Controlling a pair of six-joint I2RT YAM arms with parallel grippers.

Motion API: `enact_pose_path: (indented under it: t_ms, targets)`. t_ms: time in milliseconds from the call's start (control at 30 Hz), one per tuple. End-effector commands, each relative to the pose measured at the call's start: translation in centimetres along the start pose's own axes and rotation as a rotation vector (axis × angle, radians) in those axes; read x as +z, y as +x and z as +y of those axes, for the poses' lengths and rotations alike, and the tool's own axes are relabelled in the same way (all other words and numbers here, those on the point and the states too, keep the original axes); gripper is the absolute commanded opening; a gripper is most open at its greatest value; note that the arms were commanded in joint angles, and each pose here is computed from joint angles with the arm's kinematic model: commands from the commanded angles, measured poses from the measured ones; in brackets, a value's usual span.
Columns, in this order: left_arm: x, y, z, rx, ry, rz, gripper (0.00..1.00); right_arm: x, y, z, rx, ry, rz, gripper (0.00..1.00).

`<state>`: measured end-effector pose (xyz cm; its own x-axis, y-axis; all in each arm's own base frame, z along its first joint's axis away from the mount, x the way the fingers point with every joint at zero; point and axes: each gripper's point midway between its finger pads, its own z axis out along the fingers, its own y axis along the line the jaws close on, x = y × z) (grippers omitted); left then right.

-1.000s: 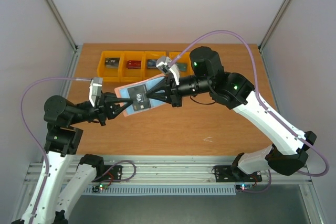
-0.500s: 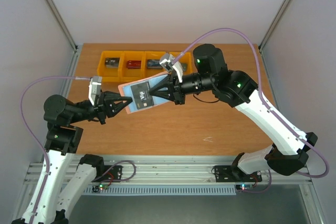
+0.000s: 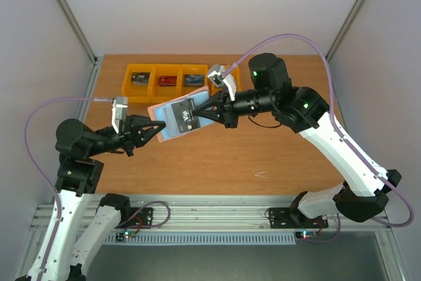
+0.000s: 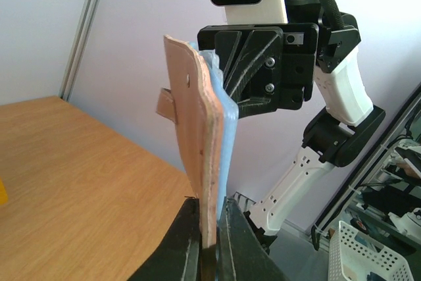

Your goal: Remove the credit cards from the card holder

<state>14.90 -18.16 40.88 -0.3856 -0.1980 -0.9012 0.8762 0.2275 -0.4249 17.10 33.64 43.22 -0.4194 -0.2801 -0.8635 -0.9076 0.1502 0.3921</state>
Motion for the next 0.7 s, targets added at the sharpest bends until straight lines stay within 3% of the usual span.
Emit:
enact_pose_path:
  t_ms: [0, 567, 600, 667]
  targets:
    - [-0.3, -0.7, -1.0, 0.076, 0.011, -0.022, 0.00, -1.8, -0.6, 0.3, -0.030, 0.038, -0.032, 0.01]
    - [-0.1, -1.5, -1.2, 0.077, 0.037, -0.057, 0.00, -0.1, -1.4, 1.1, 0.011, -0.081, -0.040, 0.01]
    - [-0.1, -1.5, -1.3, 0.067, 0.045, -0.056, 0.01, 0.1, -1.6, 1.1, 0.010, -0.088, -0.044, 0.01]
    - [-0.1, -1.5, -1.5, 0.054, 0.056, -0.054, 0.17, 0.4, -1.7, 1.1, 0.012, -0.098, -0.043, 0.01]
